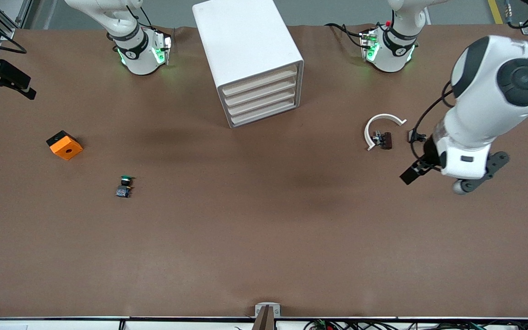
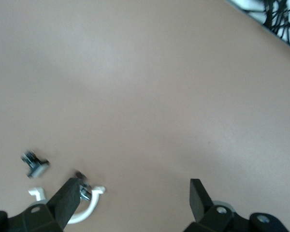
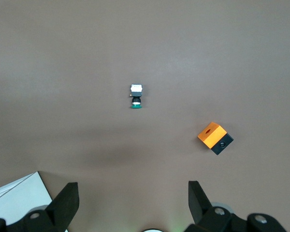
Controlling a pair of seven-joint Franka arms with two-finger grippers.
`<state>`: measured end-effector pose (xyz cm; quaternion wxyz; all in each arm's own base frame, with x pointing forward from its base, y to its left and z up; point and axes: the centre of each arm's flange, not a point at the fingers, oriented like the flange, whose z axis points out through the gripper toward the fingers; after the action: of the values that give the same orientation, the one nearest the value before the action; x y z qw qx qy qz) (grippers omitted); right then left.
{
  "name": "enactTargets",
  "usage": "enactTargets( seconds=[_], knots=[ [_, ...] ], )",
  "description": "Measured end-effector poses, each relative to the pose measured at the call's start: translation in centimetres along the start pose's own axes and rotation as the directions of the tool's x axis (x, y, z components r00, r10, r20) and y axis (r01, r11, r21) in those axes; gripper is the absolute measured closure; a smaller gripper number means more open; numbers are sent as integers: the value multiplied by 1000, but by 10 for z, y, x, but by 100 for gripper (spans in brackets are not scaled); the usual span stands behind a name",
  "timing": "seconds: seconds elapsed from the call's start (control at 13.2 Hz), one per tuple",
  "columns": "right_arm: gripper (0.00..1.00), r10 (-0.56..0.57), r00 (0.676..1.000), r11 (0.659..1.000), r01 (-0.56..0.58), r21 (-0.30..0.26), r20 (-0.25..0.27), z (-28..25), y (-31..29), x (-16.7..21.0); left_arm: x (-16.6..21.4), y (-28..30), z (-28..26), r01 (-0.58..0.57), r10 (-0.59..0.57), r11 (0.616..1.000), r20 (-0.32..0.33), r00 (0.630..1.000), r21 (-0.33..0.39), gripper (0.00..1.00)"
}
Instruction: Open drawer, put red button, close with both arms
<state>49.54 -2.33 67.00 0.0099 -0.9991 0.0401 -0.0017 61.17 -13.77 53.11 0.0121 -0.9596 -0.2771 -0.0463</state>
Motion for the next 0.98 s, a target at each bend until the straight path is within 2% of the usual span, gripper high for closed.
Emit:
enactTargets(
  seconds=[0.15,0.23,0.61,0.98],
  knots=[
    [0,2,1000,1000,-2,0,-5,-3,1,0,11,-25,-27,-98,99,995,-50,994,18,0],
    [0,2,1000,1000,-2,0,-5,-3,1,0,15,-41,-40,-147,149,988,-55,987,42,0],
    [0,0,1000,1000,0,0,6,1,0,2,14,-106,-100,-349,351,936,-26,936,48,0],
    [0,-1,1000,1000,1,-1,18,5,-1,4,-16,-119,-130,-421,421,907,21,907,24,0]
  ],
)
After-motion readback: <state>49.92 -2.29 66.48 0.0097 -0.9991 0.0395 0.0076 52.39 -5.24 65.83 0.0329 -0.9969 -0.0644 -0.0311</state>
